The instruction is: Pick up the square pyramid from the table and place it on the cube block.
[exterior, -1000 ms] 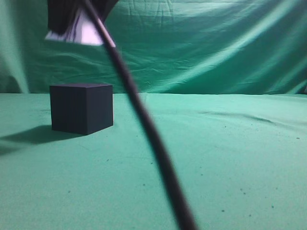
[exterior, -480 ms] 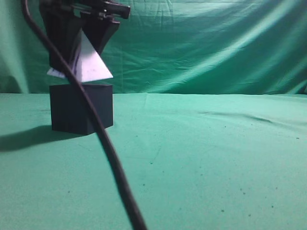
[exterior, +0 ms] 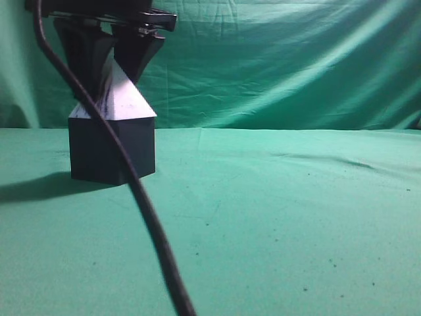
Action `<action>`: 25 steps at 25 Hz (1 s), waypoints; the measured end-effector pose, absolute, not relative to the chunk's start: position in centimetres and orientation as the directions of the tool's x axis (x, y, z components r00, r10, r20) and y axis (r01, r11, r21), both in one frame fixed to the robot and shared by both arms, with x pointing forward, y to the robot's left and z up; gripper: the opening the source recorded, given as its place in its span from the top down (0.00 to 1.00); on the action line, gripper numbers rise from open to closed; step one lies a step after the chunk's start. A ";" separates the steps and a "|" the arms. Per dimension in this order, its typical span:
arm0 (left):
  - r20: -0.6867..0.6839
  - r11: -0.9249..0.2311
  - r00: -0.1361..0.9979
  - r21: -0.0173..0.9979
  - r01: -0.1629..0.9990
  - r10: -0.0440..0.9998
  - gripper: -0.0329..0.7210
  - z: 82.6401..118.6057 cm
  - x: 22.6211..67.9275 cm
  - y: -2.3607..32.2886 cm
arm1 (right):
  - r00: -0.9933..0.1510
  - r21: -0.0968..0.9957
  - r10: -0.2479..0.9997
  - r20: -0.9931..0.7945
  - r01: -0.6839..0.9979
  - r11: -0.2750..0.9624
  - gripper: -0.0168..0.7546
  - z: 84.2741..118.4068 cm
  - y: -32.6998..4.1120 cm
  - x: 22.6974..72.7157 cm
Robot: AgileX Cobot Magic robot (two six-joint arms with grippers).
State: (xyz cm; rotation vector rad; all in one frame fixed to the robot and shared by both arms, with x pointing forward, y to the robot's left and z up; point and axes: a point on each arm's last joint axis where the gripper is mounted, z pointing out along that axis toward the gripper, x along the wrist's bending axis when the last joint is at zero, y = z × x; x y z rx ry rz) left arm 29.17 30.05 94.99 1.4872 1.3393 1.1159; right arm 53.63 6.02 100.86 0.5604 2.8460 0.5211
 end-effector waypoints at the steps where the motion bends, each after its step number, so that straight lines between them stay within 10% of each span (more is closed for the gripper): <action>1: 0.085 -0.093 0.039 0.960 0.264 0.996 0.96 95.0 29.2 30.1 | -0.909 0.376 0.398 -0.120 0.329 0.866 0.44 100.9 6.0 53.6; 6: 0.085 -0.093 0.039 0.960 0.264 0.996 0.96 95.0 29.2 30.1 | -0.909 0.378 0.396 -0.128 0.324 0.867 0.22 101.4 6.1 53.7; 14: 0.085 -0.093 0.039 0.960 0.264 0.996 0.96 95.0 29.2 30.1 | -0.902 0.410 0.411 -0.132 0.328 0.851 0.24 107.6 6.1 53.8; 25: 0.085 -0.093 0.039 0.960 0.264 0.996 0.96 95.0 29.2 30.1 | -0.862 0.549 0.479 -0.164 0.324 0.771 0.98 116.8 2.2 51.3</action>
